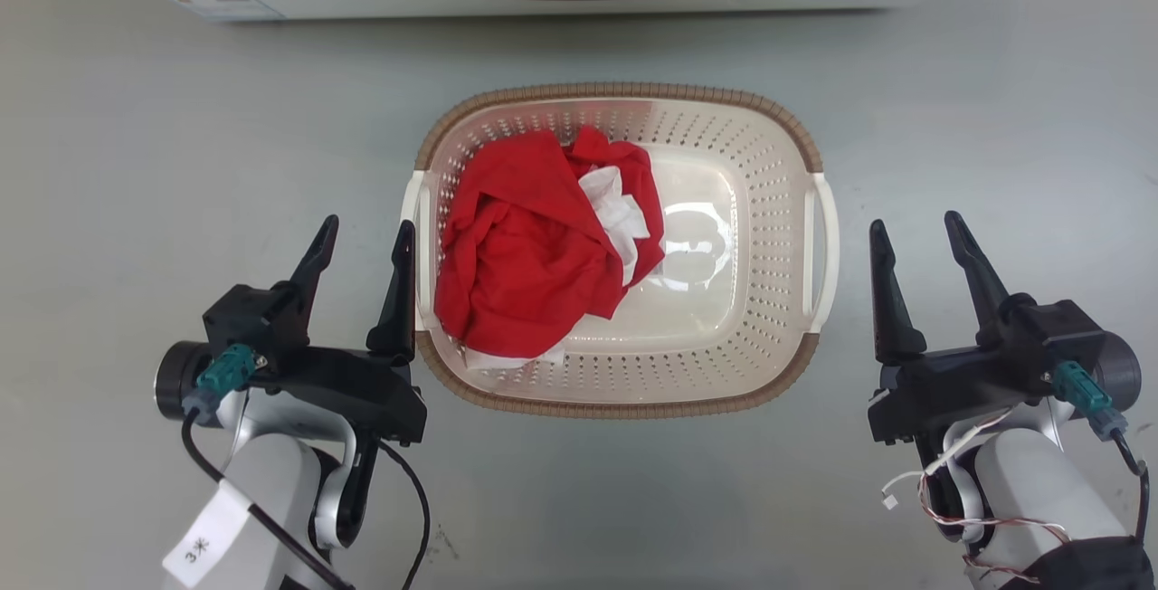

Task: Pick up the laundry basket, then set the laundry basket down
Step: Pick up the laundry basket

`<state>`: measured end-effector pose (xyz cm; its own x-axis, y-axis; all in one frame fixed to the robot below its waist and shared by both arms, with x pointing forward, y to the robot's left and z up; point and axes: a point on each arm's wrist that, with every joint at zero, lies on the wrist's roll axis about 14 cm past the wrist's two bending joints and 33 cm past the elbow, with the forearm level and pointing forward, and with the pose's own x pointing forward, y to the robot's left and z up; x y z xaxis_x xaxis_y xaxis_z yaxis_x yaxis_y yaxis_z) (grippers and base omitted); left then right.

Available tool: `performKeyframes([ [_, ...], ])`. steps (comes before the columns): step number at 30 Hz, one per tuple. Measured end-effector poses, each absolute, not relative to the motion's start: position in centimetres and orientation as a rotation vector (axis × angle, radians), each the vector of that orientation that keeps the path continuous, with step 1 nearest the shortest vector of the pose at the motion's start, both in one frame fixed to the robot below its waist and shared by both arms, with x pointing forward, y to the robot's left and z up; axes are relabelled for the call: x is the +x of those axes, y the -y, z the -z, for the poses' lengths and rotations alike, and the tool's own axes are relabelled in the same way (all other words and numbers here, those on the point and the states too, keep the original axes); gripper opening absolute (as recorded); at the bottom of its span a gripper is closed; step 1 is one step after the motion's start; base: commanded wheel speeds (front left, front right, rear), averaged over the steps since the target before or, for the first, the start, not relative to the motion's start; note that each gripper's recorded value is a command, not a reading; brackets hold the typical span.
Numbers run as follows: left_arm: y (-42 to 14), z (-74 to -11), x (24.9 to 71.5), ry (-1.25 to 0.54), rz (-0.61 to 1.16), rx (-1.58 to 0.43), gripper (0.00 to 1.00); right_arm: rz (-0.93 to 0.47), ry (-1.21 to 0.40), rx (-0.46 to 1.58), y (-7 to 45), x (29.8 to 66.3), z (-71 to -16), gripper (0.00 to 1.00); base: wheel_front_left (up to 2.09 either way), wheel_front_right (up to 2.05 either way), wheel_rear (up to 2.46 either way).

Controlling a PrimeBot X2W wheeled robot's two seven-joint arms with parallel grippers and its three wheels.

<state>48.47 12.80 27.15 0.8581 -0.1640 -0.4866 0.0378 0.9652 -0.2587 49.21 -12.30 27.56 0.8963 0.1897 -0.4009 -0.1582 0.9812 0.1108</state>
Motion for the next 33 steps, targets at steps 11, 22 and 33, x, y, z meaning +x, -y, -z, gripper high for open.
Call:
performKeyframes([
  [11, -12.4, -21.7, 47.9, -0.662, 0.13, -0.263, 1.0, -0.196, -0.537, 0.099, 11.1, 48.7, -22.5, 1.0, 0.0, 0.0, 0.0],
  [22, -11.5, -19.1, 49.0, -0.762, 0.175, -0.265, 1.0, -0.224, -0.616, 0.1, 10.2, 48.9, -20.1, 1.0, 0.0, 0.0, 0.0],
  [33, -11.4, -16.0, 48.3, -0.93, 0.17, -0.294, 1.0, -0.273, -0.702, 0.098, 8.8, 49.4, -18.1, 1.0, 0.0, 0.0, 0.0],
])
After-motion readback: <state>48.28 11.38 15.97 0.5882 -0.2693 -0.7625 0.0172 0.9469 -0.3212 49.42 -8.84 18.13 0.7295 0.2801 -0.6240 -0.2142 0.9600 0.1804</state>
